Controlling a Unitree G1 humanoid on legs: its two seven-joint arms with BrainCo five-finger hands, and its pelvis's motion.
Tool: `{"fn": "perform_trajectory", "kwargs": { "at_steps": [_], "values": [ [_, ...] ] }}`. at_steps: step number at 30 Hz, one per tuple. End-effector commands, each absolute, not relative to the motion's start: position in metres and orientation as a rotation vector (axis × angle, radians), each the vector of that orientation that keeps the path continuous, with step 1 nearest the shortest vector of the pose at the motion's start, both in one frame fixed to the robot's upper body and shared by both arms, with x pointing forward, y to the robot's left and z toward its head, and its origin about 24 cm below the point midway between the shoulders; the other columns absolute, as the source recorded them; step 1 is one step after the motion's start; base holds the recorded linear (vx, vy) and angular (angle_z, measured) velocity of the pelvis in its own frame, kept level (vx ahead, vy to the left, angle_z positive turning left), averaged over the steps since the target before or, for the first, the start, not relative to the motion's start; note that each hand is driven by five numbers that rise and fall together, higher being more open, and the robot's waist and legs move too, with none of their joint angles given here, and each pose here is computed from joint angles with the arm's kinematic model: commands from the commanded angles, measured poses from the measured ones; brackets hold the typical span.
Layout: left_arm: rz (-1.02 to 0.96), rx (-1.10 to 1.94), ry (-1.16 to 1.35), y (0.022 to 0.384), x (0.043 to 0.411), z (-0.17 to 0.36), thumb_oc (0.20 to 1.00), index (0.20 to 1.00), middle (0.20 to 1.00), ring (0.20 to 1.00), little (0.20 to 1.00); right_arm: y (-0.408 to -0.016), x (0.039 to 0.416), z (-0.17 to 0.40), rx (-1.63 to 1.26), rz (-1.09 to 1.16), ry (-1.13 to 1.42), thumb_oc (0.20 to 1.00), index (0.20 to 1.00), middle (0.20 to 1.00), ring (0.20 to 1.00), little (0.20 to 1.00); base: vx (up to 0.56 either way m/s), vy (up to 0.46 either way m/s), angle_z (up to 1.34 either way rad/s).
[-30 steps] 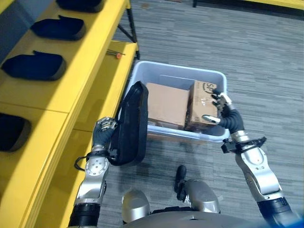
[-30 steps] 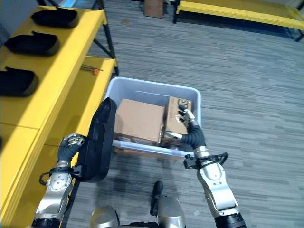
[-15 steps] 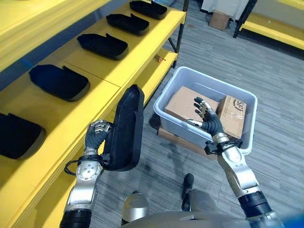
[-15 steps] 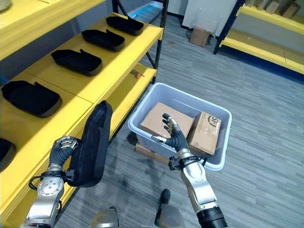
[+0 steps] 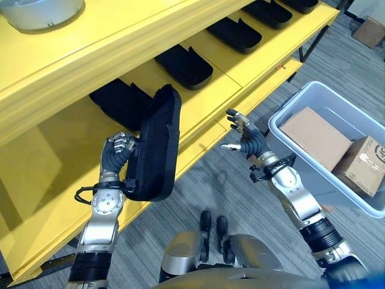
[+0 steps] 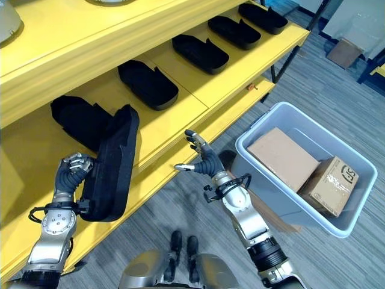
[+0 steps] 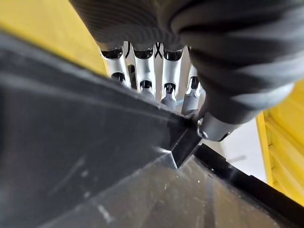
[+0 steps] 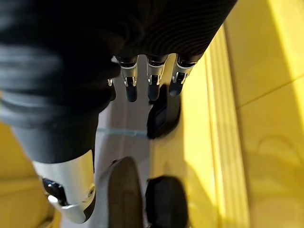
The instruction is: Move parts from the plastic box to the shelf.
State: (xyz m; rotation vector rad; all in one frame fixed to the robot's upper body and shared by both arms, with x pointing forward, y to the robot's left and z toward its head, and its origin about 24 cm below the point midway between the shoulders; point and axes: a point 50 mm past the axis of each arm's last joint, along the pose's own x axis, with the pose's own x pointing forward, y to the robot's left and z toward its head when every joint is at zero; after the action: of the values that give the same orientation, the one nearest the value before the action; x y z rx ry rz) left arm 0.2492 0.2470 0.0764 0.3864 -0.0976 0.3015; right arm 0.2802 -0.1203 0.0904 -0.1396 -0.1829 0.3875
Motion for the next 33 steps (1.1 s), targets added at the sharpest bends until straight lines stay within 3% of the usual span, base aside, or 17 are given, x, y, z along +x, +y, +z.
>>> {"fn": "perform_trajectory", "kwargs": {
  "at_steps": [1, 16, 33],
  "values": [
    [0.254, 0.368, -0.284, 0.235, 0.262, 0.111, 0.2, 0.2, 0.2, 0.2, 0.2, -0.111, 0.279, 0.127, -0.088, 0.393, -0.377, 1.0, 1.0, 1.0, 1.0, 1.0, -0.11, -0.045, 0.58],
    [0.226, 0.42, -0.261, 0.24, 0.245, 0.108, 0.2, 0.2, 0.2, 0.2, 0.2, -0.132, 0.266, 0.108, -0.036, 0.304, -0.315, 1.0, 1.0, 1.0, 1.0, 1.0, -0.05, 0.003, 0.48],
    [0.28, 0.45, -0.348, 0.24, 0.275, 0.13, 0.2, 0.2, 0.2, 0.2, 0.2, -0.115, 0.26, 0.079, -0.009, 0.365, -0.186, 1.0, 1.0, 1.0, 1.0, 1.0, 0.08, 0.172, 0.23]
  ]
}}
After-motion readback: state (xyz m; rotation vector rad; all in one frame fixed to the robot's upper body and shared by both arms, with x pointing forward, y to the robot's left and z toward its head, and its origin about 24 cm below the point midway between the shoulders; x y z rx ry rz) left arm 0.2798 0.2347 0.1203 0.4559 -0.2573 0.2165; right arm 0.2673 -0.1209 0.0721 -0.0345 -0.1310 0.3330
